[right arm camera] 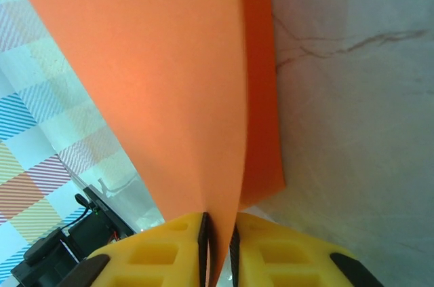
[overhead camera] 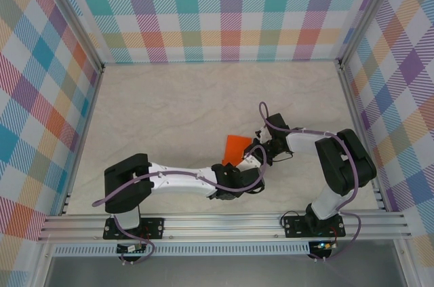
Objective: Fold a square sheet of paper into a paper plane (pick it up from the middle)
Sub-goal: Third fold the triangle at the center of the table.
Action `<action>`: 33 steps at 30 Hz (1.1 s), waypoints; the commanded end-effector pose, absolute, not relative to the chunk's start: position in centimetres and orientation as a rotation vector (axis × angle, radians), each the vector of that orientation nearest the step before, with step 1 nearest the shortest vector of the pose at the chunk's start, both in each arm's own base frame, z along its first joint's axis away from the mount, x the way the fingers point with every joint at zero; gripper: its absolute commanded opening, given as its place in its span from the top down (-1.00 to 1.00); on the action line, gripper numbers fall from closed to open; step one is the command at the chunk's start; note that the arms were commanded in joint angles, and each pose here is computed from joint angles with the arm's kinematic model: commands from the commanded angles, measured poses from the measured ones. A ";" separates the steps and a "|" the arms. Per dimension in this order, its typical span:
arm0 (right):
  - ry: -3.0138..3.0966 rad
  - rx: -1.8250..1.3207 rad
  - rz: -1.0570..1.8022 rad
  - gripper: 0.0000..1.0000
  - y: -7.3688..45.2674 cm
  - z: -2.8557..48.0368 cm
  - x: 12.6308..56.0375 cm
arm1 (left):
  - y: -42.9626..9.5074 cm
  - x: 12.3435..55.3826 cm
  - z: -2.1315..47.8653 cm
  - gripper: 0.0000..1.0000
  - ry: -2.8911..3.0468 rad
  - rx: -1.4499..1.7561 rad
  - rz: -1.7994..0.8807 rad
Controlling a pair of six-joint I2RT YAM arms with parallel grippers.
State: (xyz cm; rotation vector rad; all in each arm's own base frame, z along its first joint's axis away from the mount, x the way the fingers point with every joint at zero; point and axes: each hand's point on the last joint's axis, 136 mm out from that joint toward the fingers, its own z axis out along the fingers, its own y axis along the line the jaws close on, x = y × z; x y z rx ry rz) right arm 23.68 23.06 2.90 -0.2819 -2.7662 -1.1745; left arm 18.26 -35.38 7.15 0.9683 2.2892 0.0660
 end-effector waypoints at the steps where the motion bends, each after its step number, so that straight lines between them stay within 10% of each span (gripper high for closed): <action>1: -2.790 -0.223 -1.233 0.48 23.3 5.1 24.4 | -35.5 18.2 7.5 1.00 2.327 0.975 -0.045; 9: -2.935 -0.224 -1.108 0.22 20.3 7.5 24.9 | -35.4 18.4 7.1 1.00 2.413 0.953 -0.193; 17: -2.858 -0.159 -1.256 0.73 22.7 8.4 26.6 | -35.6 18.5 7.2 1.00 2.455 0.934 -0.324; 33: -2.830 -0.071 -0.990 0.81 24.1 1.5 27.7 | -34.9 19.4 7.0 1.00 2.506 0.892 -0.391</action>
